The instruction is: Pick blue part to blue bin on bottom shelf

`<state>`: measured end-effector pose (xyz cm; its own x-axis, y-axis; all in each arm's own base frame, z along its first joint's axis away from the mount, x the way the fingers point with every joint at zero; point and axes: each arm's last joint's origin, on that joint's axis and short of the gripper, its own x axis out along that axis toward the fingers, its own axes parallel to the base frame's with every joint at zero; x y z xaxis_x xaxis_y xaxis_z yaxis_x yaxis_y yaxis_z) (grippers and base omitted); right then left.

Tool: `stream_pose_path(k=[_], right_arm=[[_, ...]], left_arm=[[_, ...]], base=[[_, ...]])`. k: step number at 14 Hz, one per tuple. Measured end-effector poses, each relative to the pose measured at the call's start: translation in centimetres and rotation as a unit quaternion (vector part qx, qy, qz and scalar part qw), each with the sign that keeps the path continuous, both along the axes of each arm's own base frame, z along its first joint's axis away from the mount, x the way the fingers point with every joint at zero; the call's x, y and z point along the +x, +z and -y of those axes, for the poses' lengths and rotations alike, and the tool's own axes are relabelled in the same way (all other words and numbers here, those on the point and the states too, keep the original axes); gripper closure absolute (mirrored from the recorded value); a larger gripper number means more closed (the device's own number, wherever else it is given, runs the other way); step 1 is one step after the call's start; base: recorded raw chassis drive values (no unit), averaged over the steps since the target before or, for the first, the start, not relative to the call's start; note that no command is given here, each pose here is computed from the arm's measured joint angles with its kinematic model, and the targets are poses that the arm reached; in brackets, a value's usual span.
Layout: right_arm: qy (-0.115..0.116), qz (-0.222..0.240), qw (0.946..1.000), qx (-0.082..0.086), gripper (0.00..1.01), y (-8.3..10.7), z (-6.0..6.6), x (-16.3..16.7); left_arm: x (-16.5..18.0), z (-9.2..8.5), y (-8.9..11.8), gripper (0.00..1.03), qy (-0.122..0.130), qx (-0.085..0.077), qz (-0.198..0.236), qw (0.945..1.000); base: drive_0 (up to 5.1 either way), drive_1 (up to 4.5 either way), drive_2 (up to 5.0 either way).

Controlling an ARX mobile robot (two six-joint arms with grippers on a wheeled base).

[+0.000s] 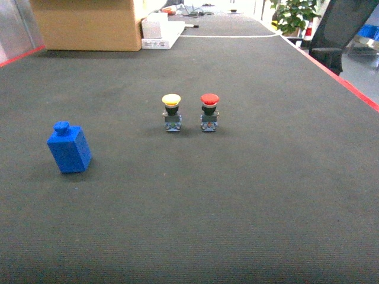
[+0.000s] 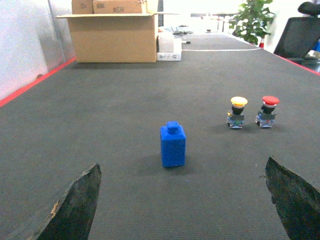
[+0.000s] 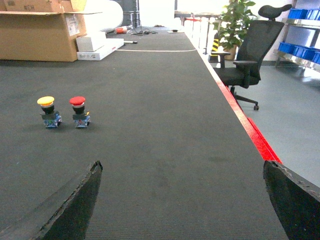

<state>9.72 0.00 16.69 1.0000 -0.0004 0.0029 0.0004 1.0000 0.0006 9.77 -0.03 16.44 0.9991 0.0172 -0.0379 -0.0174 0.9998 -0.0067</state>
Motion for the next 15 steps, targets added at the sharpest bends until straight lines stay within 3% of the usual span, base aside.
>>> stream_pose_path(k=[1,2,3,5,6,10,15], right_arm=[[-0.001,0.0,1.0,0.0,0.03,0.0,0.0,0.0],[0.001,0.0,1.0,0.0,0.03,0.0,0.0,0.0],[0.0,0.0,1.0,0.0,0.03,0.0,0.0,0.0],[0.0,0.0,1.0,0.0,0.03,0.0,0.0,0.0],[0.0,0.0,1.0,0.0,0.03,0.0,0.0,0.0],[0.0,0.0,1.0,0.0,0.03,0.0,0.0,0.0],[0.0,0.0,1.0,0.0,0.03,0.0,0.0,0.0]], left_arm=[[0.8,0.6,0.0,0.05,0.065,-0.009,-0.078,0.9948],[3.4,1.2,0.6,0.05,0.11,0.001,-0.095,0.9894],[6.1,1.4,1.3,0.05,0.114,-0.01,-0.104,0.988],[12.0,2.7,1.5,0.05,0.058,-0.014,-0.121,0.9908],[14.4,2.9,0.2,0.05,0.052,-0.012,-0.148,0.9875],[22.6,3.0,-4.1,0.05,0.049,-0.005,-0.202,0.9782],[27.8,1.9,-6.8,0.05,0.063,0.001,-0.223,0.9727]], base=[[0.0,0.0,0.0],[0.0,0.0,0.0],[0.0,0.0,0.0],[0.0,0.0,0.0],[0.0,0.0,0.0],[0.0,0.0,0.0],[0.0,0.0,0.0]])
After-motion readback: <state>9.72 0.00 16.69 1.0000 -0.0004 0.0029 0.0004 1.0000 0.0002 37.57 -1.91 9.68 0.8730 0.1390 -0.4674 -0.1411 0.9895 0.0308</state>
